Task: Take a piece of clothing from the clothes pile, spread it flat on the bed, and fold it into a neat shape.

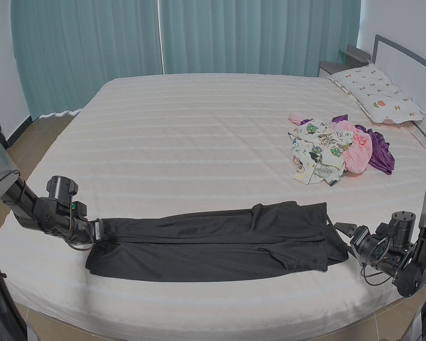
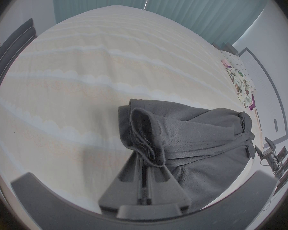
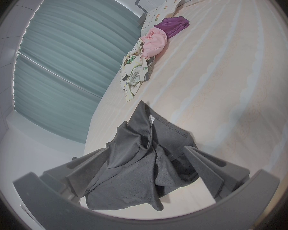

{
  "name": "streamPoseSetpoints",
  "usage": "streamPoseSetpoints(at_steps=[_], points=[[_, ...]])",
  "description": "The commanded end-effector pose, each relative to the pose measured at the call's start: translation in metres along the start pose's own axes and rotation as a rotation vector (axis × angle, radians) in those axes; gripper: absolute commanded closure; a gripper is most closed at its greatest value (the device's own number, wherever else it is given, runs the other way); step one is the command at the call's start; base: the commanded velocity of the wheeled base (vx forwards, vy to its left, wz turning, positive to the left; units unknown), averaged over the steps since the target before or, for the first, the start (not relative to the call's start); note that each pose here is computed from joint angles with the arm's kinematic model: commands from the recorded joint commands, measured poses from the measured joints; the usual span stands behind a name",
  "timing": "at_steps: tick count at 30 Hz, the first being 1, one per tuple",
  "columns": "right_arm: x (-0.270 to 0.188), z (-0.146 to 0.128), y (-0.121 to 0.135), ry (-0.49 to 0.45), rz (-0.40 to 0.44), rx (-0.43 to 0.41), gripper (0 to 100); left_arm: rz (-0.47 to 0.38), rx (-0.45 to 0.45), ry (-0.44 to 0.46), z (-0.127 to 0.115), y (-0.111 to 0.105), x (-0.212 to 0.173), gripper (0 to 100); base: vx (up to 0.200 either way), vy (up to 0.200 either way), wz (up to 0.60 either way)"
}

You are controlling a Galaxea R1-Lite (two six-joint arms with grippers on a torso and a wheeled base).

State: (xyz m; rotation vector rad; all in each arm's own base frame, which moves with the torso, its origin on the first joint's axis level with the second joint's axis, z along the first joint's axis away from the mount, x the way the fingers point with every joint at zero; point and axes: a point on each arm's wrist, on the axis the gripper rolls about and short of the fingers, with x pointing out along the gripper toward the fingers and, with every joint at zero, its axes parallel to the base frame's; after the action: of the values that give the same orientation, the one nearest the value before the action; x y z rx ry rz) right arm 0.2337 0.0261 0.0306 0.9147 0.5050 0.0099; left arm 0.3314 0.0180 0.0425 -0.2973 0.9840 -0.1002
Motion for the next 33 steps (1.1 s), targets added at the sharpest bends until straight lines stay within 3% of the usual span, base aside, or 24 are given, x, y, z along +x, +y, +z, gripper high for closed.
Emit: streamPoseSetpoints(at_steps=[1,16,21,29,33], points=[[0.0,0.001,0.001,-0.009,0.01,-0.002,0,0.012,-0.015,-0.041,0.007,0.006,-0.011,100,0.0,0.0,0.0],[0.0,0.002,0.0,-0.014,0.007,0.003,0,0.047,-0.095,-0.11,0.019,0.033,-0.047,100,0.0,0.0,0.0],[0.0,0.002,0.0,-0.014,0.007,0.001,0,-0.007,-0.157,-0.1,0.023,0.046,-0.072,100,0.0,0.0,0.0],[-0.001,0.003,0.0,-0.016,0.007,0.003,0,-0.011,-0.187,-0.101,0.024,0.04,-0.086,100,0.0,0.0,0.0],[-0.001,0.004,0.0,-0.019,0.007,0.004,0,-0.03,-0.204,-0.08,0.024,0.025,-0.089,100,0.0,0.0,0.0]])
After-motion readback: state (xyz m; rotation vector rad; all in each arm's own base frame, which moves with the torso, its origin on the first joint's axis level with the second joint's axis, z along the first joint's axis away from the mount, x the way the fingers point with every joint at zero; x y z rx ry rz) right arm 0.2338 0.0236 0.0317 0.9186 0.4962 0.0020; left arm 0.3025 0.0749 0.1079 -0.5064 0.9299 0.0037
